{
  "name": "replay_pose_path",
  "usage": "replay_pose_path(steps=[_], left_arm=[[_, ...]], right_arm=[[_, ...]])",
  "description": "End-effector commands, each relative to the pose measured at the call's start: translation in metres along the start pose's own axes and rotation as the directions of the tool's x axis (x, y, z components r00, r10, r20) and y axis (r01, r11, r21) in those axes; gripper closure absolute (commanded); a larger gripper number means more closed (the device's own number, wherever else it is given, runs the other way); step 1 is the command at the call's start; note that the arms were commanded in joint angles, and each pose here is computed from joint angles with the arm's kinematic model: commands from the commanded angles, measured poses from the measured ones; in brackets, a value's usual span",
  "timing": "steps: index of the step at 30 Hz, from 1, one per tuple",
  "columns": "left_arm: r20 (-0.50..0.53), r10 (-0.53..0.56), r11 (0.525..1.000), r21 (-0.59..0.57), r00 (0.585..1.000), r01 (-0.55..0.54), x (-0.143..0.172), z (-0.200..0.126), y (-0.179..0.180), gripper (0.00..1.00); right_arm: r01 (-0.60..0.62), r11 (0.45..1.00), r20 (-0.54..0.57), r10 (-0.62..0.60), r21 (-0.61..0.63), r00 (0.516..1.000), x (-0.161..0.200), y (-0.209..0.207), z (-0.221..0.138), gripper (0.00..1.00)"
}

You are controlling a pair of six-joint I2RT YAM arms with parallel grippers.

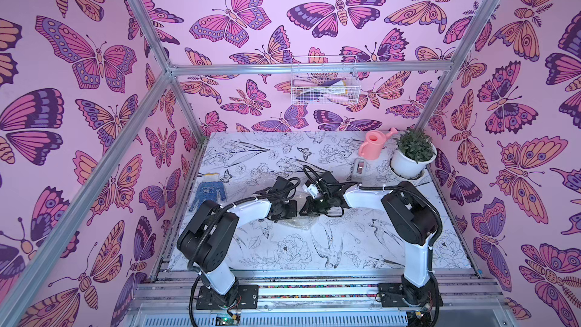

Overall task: Wrap dinner plates in bubble wrap
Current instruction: Wrap the plate in the bubble wrap.

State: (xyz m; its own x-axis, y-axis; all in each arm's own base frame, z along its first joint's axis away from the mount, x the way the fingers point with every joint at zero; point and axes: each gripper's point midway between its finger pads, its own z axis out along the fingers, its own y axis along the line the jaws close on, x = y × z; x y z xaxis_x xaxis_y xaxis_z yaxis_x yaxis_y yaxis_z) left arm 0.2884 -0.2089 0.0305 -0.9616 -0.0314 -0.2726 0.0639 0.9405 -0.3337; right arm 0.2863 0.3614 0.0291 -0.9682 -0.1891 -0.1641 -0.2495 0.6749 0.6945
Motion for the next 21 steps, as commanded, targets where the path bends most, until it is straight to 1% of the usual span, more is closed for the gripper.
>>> replay_pose_path(steps=[1,3,5,8,9,12,13,16,19,21], left_arm=[[0.039,-0.014,0.997,-0.077,0.999,0.017,-0.001,-0.039,0.010,1.00],[0.079,-0.004,0.998,-0.054,0.997,0.008,-0.013,-0.058,0.000,1.00],[0.102,-0.005,1.000,-0.014,0.995,0.006,-0.022,-0.068,-0.013,0.98],[0.105,-0.030,0.999,0.022,0.994,0.028,-0.034,-0.069,-0.026,0.88],[0.098,-0.037,0.999,0.029,0.994,0.034,-0.036,-0.065,-0.030,0.84],[0.083,-0.054,0.998,0.046,0.995,0.050,-0.043,-0.052,-0.039,0.67],[0.082,-0.054,0.998,0.040,0.995,0.051,-0.045,-0.048,-0.040,0.64],[0.080,-0.055,0.998,-0.004,0.995,0.056,-0.047,-0.033,-0.035,0.58],[0.064,-0.063,0.997,-0.040,0.996,0.066,-0.046,-0.019,-0.028,0.56],[0.058,-0.065,0.997,-0.028,0.996,0.067,-0.047,-0.009,-0.030,0.56]], right_arm=[[-0.035,0.990,-0.085,0.047,0.136,0.995,0.029,-0.035,0.009,1.00],[-0.034,0.990,-0.083,0.045,0.136,0.996,0.028,-0.034,0.009,1.00],[-0.030,0.991,-0.079,0.040,0.133,0.996,0.027,-0.033,0.009,1.00],[-0.026,0.991,-0.072,0.036,0.131,0.997,0.026,-0.030,0.006,1.00],[-0.023,0.991,-0.072,0.032,0.128,0.997,0.025,-0.029,0.006,1.00],[-0.019,0.992,-0.067,0.028,0.127,0.997,0.023,-0.027,0.004,1.00],[-0.018,0.992,-0.068,0.026,0.124,0.997,0.024,-0.025,0.004,1.00],[-0.017,0.993,-0.062,0.025,0.120,0.998,0.021,-0.023,0.003,1.00],[-0.017,0.993,-0.057,0.023,0.113,0.998,0.018,-0.020,0.002,1.00],[-0.015,0.994,-0.055,0.021,0.105,0.998,0.017,-0.017,0.002,1.00]])
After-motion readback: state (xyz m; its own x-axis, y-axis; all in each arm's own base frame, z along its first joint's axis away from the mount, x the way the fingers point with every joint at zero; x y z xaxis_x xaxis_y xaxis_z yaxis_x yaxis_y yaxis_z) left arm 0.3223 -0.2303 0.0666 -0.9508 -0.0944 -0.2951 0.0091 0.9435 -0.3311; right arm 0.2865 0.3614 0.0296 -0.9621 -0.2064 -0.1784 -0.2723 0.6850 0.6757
